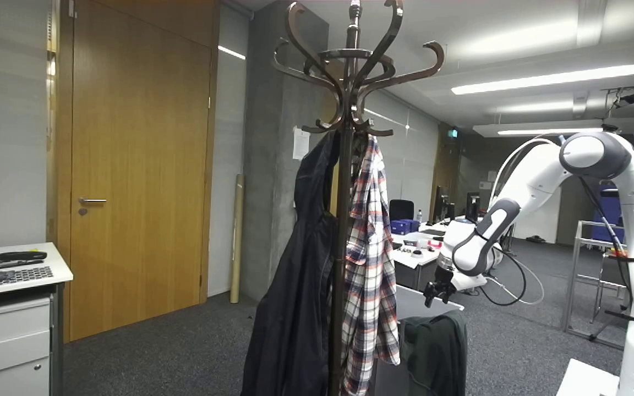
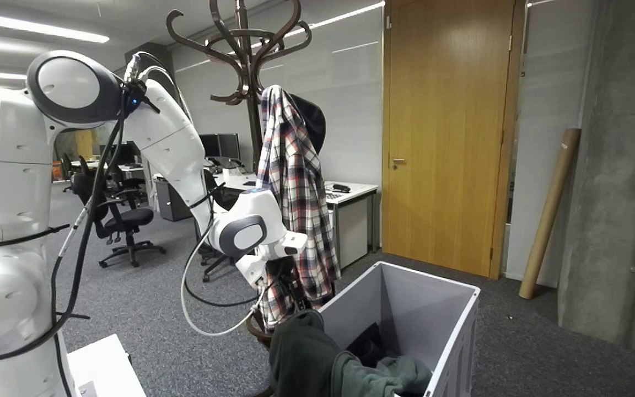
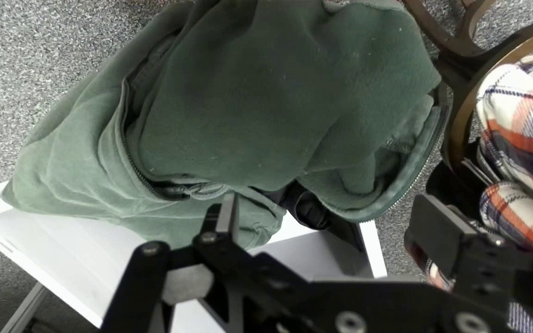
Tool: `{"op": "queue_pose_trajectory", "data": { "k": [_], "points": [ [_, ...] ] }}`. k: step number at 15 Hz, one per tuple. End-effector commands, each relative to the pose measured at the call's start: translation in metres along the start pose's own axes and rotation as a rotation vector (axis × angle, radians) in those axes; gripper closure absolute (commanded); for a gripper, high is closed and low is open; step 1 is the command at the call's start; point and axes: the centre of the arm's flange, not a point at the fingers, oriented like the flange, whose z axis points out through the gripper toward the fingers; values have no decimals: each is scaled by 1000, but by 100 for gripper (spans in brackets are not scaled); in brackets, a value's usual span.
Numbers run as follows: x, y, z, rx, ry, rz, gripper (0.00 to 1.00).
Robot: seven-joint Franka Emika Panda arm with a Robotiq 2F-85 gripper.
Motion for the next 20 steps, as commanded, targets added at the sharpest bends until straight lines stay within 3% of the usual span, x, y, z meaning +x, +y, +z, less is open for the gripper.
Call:
{"op": "queue_pose_trajectory", "data": {
  "k": [1, 6, 10, 14, 20],
  "points": [
    [-24, -1, 22, -28, 35, -29, 0],
    [-37, 20, 60, -80, 15, -79, 0],
    [-46, 16, 71, -13, -51, -122, 0],
    [-46, 1, 76, 63, -54, -208, 0],
    [-39, 5, 78, 42, -40, -290, 0]
  ]
}}
